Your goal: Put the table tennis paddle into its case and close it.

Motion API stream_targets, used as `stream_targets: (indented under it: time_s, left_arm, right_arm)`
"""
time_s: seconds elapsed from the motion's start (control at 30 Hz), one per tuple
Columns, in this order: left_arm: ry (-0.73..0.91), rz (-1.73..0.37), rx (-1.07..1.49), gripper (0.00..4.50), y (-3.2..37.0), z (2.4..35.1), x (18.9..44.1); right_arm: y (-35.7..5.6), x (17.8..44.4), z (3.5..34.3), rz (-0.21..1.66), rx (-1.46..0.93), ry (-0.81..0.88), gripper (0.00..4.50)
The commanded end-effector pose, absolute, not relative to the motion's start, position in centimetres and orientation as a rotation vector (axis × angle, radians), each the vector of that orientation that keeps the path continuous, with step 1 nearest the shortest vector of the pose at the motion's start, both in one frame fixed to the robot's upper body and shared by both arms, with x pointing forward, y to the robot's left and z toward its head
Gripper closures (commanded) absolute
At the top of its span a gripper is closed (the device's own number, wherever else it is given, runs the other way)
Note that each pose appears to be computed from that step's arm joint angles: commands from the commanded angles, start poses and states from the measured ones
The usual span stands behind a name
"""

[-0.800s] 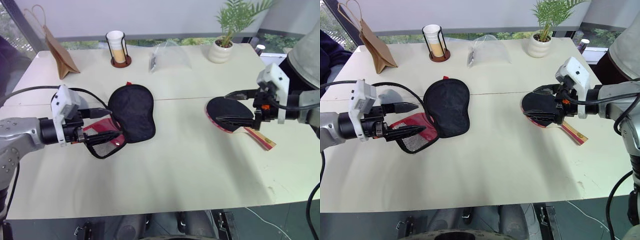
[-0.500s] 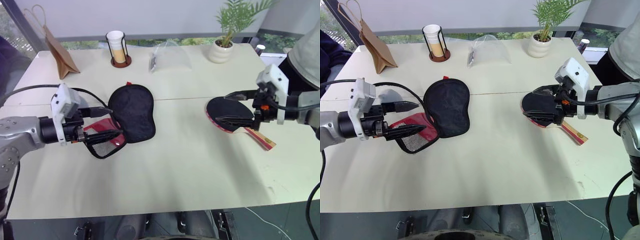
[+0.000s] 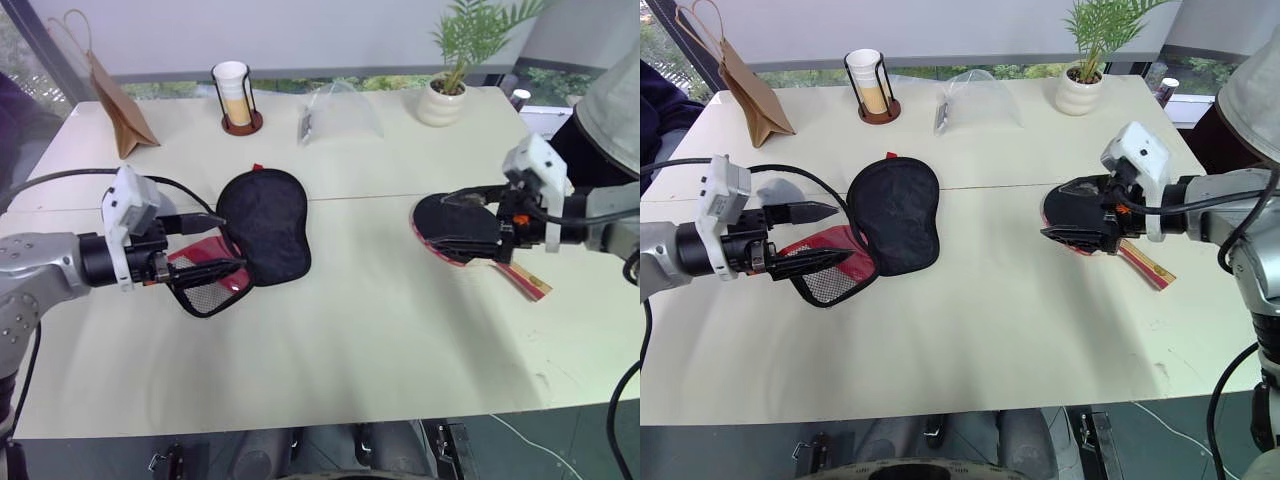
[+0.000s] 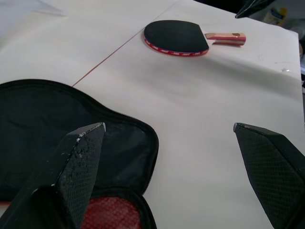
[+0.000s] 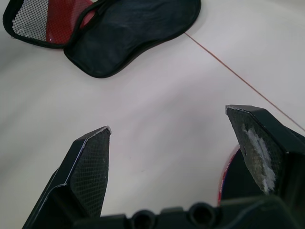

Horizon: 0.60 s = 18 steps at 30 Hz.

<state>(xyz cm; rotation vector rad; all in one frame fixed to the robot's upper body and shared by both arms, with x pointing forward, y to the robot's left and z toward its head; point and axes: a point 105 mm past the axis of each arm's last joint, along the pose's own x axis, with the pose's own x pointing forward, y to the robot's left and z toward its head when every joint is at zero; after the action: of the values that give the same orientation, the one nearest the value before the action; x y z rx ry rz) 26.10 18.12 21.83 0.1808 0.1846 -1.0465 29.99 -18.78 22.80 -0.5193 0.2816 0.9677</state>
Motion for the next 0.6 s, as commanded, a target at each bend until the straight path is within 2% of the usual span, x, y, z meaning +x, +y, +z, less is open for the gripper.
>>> stream_targets:
  time_s: [0.03, 0.37, 0.6]
  left_arm:
    - [0.14, -1.053, 0.203, 0.0, 18.0, 23.0, 25.9]
    - [0.139, -1.04, 0.212, 0.0, 18.2, 22.9, 26.1]
    - [0.145, -0.988, 0.241, 0.0, 19.2, 22.8, 26.4]
  right_arm:
    - [-18.3, 29.8, 24.1, 0.976, -0.546, 0.234, 0.3]
    - [-17.1, 30.9, 23.8, 0.985, -0.524, 0.235, 0.3]
    - [-12.5, 32.9, 22.4, 1.033, -0.459, 0.239, 0.3]
